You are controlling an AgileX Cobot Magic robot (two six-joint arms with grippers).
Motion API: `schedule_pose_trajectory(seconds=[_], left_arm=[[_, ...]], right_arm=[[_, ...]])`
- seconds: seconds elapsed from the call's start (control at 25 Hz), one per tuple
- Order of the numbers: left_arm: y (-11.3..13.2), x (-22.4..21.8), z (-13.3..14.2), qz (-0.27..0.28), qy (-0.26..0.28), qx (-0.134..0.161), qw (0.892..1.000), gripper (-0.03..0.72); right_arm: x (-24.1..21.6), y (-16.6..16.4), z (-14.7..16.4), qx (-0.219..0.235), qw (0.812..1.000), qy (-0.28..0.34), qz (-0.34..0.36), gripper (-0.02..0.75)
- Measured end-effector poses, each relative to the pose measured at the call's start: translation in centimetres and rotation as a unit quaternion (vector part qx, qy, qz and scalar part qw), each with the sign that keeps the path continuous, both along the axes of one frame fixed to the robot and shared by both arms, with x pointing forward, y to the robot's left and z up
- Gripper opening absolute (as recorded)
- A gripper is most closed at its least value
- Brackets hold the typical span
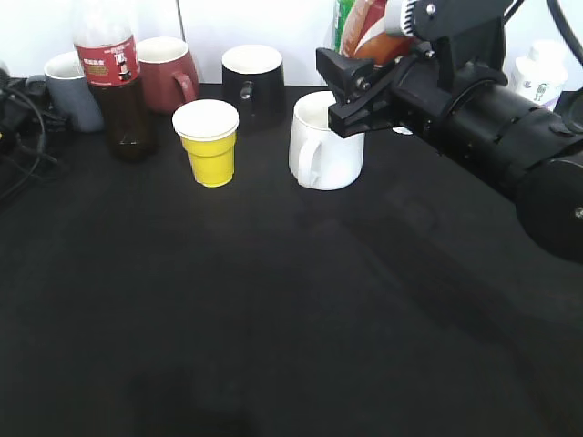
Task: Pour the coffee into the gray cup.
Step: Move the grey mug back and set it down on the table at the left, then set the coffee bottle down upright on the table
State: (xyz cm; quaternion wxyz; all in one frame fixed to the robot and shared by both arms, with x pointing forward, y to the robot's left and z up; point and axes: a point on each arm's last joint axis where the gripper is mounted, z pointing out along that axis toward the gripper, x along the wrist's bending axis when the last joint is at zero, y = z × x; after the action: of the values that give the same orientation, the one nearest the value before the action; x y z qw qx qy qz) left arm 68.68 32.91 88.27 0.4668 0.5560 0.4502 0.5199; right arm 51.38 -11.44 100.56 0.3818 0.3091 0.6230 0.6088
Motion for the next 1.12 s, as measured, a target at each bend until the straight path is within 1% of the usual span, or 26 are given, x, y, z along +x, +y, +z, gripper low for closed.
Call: schedule_pose_trajectory(seconds=[0.2, 0.32, 0.4, 0.48, 0.52, 0.56, 0.64, 0.76, 0.84, 0.92, 1.0, 1.12], left_arm=[[-0.2, -2.3, 0.6, 0.003, 0.018, -0.004, 1.0, 0.272], [-0.4, -5.0, 0.6, 0.004, 0.027, -0.01, 1.0, 0.272], [-0.6, -7.4, 1.4, 0.004, 0.036, -0.011, 0.999, 0.272], [-0.9, -10.3, 3.2, 0.003, 0.034, -0.012, 0.999, 0.272], [-1.0, -11.9, 4.3, 0.002, 0.031, -0.011, 0.999, 0.272], [-1.2, -13.1, 5.3, -0.001, 0.022, -0.008, 1.0, 0.272], [-1.8, -15.2, 7.3, -0.008, 0.01, -0.005, 1.0, 0.272], [-3.3, -16.7, 9.4, -0.033, -0.001, 0.002, 0.999, 0.271], [-5.2, -17.3, 10.6, -0.064, -0.001, 0.006, 0.998, 0.271], [-7.1, -17.9, 11.3, -0.098, 0.001, 0.011, 0.995, 0.271], [-8.8, -18.5, 11.8, -0.13, -0.005, 0.011, 0.991, 0.271], [-11.0, -19.2, 11.8, -0.171, 0.008, 0.015, 0.985, 0.271]], right_arm=[[0.0, 0.0, 0.0, 0.001, 1.0, -0.001, 0.0, 0.529], [0.0, 0.0, 0.0, 0.001, 1.0, -0.001, 0.0, 0.529], [0.1, -0.2, 0.0, 0.01, 1.0, 0.005, -0.013, 0.529], [0.7, -1.3, -0.1, 0.036, 0.996, 0.024, -0.082, 0.529], [1.0, -2.1, -0.1, 0.035, 0.991, 0.025, -0.126, 0.529], [1.3, -2.9, -0.1, 0.024, 0.986, 0.019, -0.161, 0.529], [2.1, -4.7, -0.2, 0.021, 0.977, 0.021, -0.211, 0.529], [3.7, -9.2, -0.4, 0.022, 0.958, 0.032, -0.285, 0.529], [4.3, -11.1, -0.9, 0.019, 0.948, 0.044, -0.314, 0.529], [5.0, -11.0, -2.3, 0.001, 0.948, 0.047, -0.315, 0.529], [5.6, -10.8, -4.8, -0.012, 0.947, 0.063, -0.314, 0.529], [6.5, -10.5, -8.0, -0.004, 0.947, 0.065, -0.316, 0.529]])
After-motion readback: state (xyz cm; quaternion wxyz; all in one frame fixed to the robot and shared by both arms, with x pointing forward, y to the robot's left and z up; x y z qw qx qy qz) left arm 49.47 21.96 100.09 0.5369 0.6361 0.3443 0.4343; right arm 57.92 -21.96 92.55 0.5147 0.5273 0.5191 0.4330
